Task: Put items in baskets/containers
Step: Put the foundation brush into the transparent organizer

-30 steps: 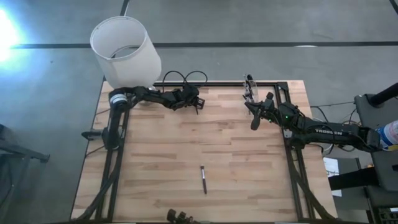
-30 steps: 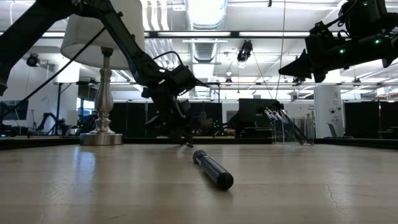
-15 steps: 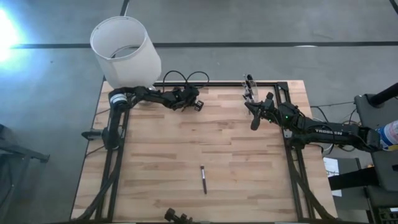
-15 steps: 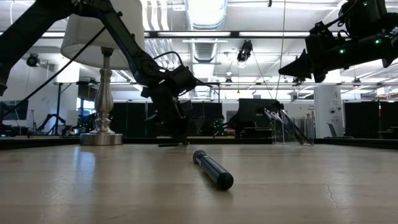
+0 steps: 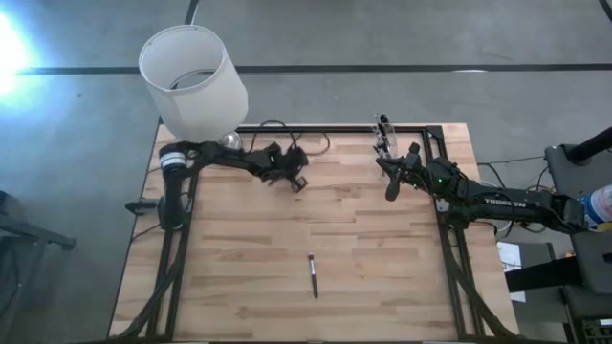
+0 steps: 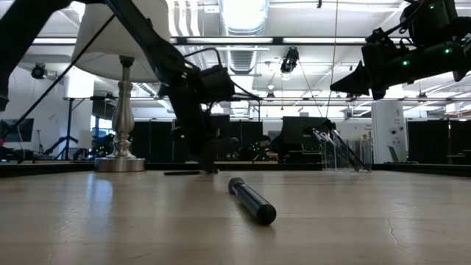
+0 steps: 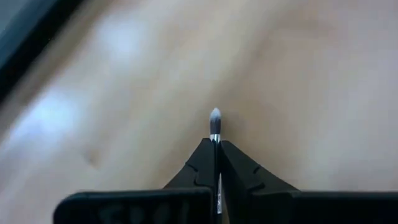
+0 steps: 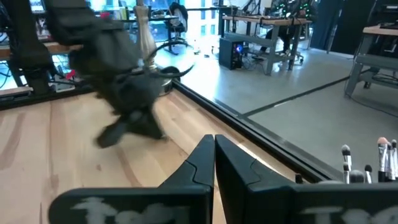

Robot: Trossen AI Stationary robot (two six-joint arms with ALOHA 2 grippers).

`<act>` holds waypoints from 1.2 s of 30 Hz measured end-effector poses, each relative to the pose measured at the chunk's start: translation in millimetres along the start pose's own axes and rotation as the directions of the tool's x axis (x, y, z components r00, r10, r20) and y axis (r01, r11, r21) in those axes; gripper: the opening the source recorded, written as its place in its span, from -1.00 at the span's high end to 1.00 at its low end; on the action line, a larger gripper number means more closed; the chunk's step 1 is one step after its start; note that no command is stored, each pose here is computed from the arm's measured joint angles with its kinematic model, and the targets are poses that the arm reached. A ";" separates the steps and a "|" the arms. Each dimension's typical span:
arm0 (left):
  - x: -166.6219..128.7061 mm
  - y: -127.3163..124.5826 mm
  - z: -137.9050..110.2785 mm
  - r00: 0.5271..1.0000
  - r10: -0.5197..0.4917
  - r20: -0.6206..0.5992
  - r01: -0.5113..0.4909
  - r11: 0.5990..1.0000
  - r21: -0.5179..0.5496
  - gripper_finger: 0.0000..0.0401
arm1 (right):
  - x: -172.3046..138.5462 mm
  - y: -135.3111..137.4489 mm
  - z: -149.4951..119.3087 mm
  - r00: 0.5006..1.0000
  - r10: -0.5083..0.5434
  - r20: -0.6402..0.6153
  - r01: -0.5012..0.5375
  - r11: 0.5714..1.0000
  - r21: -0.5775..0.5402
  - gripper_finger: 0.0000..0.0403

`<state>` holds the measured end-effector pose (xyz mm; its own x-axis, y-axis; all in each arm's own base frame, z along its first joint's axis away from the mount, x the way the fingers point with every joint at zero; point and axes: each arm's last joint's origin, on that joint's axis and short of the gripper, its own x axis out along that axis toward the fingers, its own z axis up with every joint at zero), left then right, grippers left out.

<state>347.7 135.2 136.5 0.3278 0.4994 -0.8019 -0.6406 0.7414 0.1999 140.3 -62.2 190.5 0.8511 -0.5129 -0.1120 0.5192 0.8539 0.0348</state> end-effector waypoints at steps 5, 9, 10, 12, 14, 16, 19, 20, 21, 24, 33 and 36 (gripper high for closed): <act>-32.1 -24.6 -21.7 0.996 -0.093 0.013 0.091 0.993 0.081 0.97 | 0.1 0.4 -0.5 1.000 0.004 -0.002 -0.004 1.000 0.000 0.96; -62.8 -34.4 -34.8 0.976 -0.167 0.136 0.159 0.985 0.071 0.98 | 0.0 1.5 -1.0 1.000 0.013 -0.003 -0.013 1.000 -0.001 0.96; -69.9 -35.3 -38.8 0.966 -0.189 0.174 0.180 0.982 0.063 0.98 | 0.1 1.6 -1.1 1.000 0.014 -0.004 -0.014 1.000 -0.002 0.96; -80.2 -35.9 -49.7 0.943 -0.224 0.246 0.219 0.975 0.047 0.98 | 0.0 1.9 -1.6 1.000 0.016 -0.006 -0.016 1.000 -0.002 0.96; -90.3 -35.3 -60.4 0.903 -0.265 0.338 0.271 0.962 0.031 0.98 | -0.3 2.4 -3.1 1.000 0.022 -0.010 -0.022 1.000 -0.003 0.96; -99.7 -33.7 -70.1 0.843 -0.305 0.444 0.333 0.943 0.016 0.98 | -0.3 3.5 -5.4 0.999 0.040 -0.013 -0.040 0.999 0.000 0.96; -111.3 -30.6 -85.3 0.711 -0.370 0.598 0.444 0.896 0.026 0.98 | 0.0 8.3 -10.3 0.989 0.146 0.019 -0.146 0.989 0.003 0.96; -115.2 -29.6 -88.8 0.656 -0.386 0.649 0.476 0.879 0.041 0.98 | 0.3 10.9 -11.9 0.978 0.204 0.038 -0.204 0.979 0.002 0.96; -119.6 -28.0 -91.7 0.593 -0.398 0.699 0.509 0.859 0.058 0.98 | 0.4 13.6 -13.1 0.964 0.260 0.057 -0.260 0.966 0.003 0.96; -130.2 -22.8 -97.4 0.438 -0.409 0.801 0.568 0.816 0.107 0.98 | 2.4 21.7 -14.1 0.924 0.366 0.115 -0.371 0.928 0.023 0.96; -147.4 -27.9 -87.8 0.282 -0.456 0.844 0.599 0.771 0.216 0.98 | 31.4 55.8 -10.5 0.861 0.487 0.144 -0.494 0.870 0.010 0.77; -155.9 -32.8 -79.4 0.239 -0.462 0.854 0.593 0.766 0.249 0.98 | 49.2 73.8 -9.3 0.842 0.527 0.118 -0.531 0.847 0.008 0.62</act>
<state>262.4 -2.6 210.2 0.9674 0.1593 0.1968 -0.1236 0.9755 -0.1822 219.8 -23.5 178.3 0.9991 0.0080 0.0410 -0.0119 0.9952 0.0970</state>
